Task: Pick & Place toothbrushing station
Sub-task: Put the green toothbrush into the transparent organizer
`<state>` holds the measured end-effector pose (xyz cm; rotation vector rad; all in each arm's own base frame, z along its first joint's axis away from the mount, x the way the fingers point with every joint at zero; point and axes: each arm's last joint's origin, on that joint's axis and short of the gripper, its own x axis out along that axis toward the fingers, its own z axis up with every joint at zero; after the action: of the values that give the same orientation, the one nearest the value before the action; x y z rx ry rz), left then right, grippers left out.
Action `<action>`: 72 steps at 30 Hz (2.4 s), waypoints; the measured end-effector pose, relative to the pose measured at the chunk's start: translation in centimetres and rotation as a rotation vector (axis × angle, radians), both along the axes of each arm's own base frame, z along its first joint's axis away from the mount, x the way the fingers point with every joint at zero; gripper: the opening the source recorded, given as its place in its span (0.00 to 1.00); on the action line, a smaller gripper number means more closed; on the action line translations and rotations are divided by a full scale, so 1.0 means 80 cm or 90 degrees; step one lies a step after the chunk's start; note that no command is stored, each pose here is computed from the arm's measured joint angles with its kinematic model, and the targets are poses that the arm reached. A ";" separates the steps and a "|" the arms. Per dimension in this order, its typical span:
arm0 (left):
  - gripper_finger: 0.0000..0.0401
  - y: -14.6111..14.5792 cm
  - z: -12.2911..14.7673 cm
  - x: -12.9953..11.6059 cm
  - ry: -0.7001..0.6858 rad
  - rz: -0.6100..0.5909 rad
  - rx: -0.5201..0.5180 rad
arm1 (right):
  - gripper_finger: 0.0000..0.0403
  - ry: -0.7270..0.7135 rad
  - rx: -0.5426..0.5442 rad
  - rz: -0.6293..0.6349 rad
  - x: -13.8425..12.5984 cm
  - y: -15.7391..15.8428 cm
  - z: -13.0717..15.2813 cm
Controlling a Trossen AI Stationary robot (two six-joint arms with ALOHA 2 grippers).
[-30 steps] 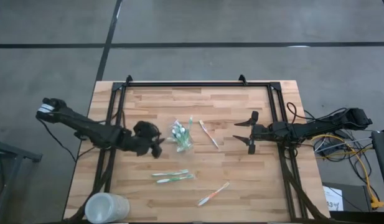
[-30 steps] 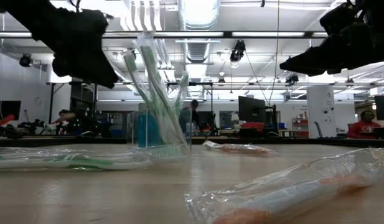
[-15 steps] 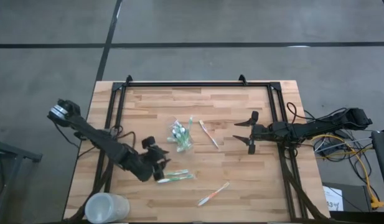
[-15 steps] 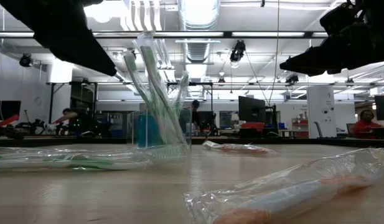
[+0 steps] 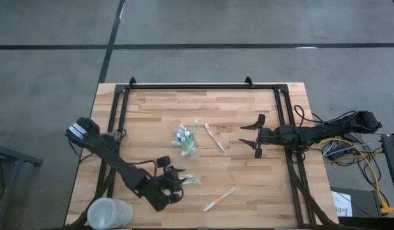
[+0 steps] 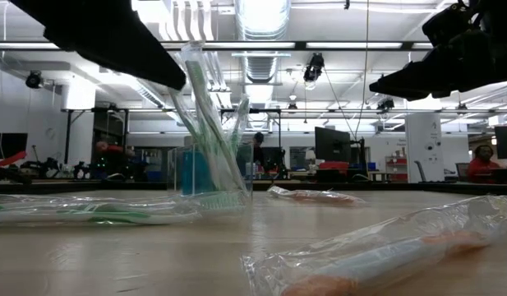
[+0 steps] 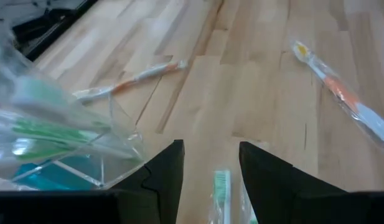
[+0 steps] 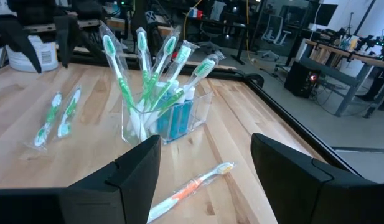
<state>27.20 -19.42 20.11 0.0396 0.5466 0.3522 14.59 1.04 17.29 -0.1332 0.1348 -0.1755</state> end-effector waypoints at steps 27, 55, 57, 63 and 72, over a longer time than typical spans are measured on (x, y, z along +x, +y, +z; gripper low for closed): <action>0.40 0.036 -0.064 0.020 0.086 -0.018 -0.156 | 0.61 0.000 0.000 0.000 0.000 0.000 0.000; 0.29 0.059 -0.091 0.025 0.138 -0.069 -0.229 | 0.61 0.000 0.000 0.000 0.000 0.000 0.000; 0.23 0.059 -0.091 0.025 0.138 -0.068 -0.228 | 0.61 0.000 0.000 0.000 0.000 0.000 0.000; 0.09 0.060 -0.086 0.025 0.131 -0.075 -0.231 | 0.61 0.000 0.000 0.000 0.000 0.000 0.000; 0.03 0.061 -0.081 0.025 0.115 -0.067 -0.209 | 0.61 0.000 0.000 0.000 0.000 0.000 0.000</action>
<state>29.21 -14.55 13.63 -0.2181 0.7727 0.1535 14.59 1.04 17.28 -0.1332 0.1350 -0.1754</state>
